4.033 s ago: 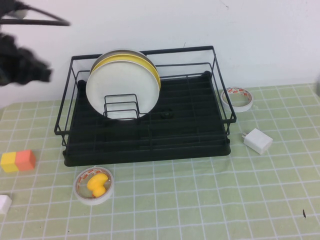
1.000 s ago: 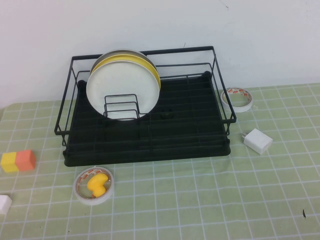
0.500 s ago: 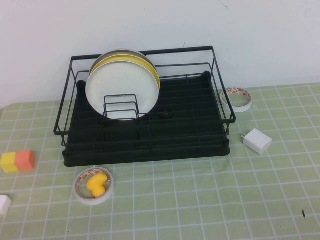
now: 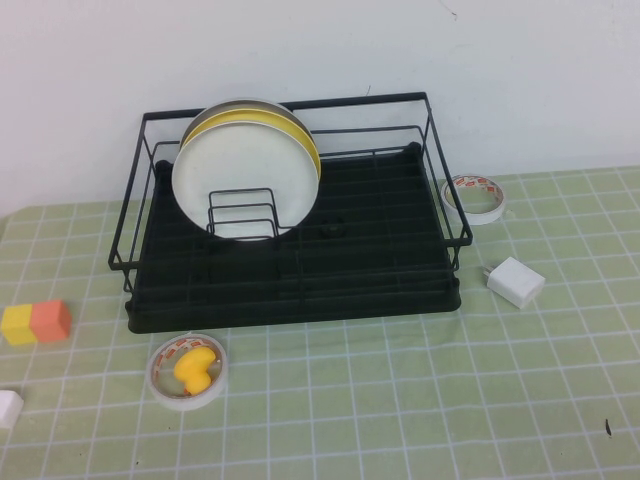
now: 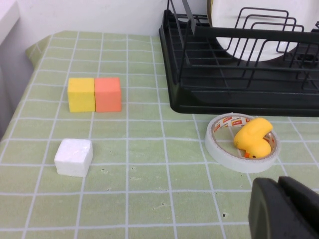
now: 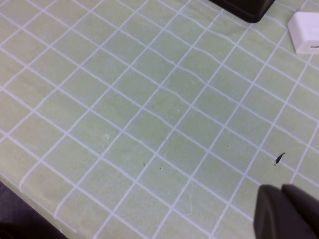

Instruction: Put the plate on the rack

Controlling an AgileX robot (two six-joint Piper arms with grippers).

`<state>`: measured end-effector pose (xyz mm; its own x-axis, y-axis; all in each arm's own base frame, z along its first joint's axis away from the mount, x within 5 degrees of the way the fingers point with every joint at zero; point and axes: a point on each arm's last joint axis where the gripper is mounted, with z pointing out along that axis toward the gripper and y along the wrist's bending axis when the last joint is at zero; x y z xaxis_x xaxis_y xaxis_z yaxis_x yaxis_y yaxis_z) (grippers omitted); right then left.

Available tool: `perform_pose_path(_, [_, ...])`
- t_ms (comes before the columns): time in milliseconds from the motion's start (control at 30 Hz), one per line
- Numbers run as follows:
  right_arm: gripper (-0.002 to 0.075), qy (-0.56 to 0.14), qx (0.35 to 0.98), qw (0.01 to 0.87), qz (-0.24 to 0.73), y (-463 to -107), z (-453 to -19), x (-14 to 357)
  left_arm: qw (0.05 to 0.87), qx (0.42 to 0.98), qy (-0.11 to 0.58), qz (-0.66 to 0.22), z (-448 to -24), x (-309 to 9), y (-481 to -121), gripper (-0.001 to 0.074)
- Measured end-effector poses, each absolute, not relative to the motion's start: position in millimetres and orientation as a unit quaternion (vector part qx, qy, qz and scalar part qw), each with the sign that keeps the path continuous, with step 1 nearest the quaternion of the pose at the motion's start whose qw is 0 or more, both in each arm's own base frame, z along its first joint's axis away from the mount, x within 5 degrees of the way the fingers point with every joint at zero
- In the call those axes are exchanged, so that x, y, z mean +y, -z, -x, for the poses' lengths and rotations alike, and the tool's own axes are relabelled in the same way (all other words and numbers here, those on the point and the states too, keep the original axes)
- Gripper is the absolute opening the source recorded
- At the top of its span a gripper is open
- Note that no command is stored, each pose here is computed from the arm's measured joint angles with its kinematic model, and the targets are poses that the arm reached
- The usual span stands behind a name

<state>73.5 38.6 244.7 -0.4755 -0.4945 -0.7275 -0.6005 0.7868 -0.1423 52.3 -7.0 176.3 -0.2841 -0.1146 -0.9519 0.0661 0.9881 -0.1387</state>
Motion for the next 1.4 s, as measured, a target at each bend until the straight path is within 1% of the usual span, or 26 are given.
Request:
perform_pose_path(433, [-0.0002,-0.062,0.854,0.406,0.320,-245.7,-72.0,37.4,0.598,0.798,0.076,0.015,-52.3,-7.0,-176.3,-0.0001])
perform_pose_path(600, [-0.0002,-0.017,0.839,0.470,0.272,-251.9,-58.6,23.6,0.598,0.798,0.076,0.015,-52.3,-7.0,-176.3,-0.0001])
perform_pose_path(700, [-0.0002,0.024,0.811,0.534,0.237,-246.1,-52.4,16.4,0.598,0.798,0.076,0.015,-52.3,-7.0,-176.3,-0.0001])
perform_pose_path(800, [-0.0002,0.063,0.775,0.599,0.193,-229.9,-50.7,10.3,0.598,0.798,0.076,0.015,-52.3,-7.0,-176.3,-0.0001])
perform_pose_path(867, [-0.0002,0.085,0.754,0.630,0.167,-211.4,-52.6,6.8,0.598,0.798,0.076,0.015,-52.3,-7.0,-176.3,-0.0001])
perform_pose_path(967, [-0.0002,0.102,0.733,0.656,0.148,-192.1,-55.6,3.8,0.598,0.798,0.075,0.015,-52.3,-7.0,-176.3,-0.0001])
perform_pose_path(1200, [-0.0002,0.072,0.762,0.627,0.145,-179.8,-54.5,6.3,0.598,0.798,0.077,0.018,-52.3,-7.0,-176.3,-0.0001])
perform_pose_path(1400, [-0.0002,0.019,0.773,0.629,0.087,-179.3,-54.3,7.2,0.598,0.798,0.080,0.021,-52.3,-7.0,-176.3,-0.0001])
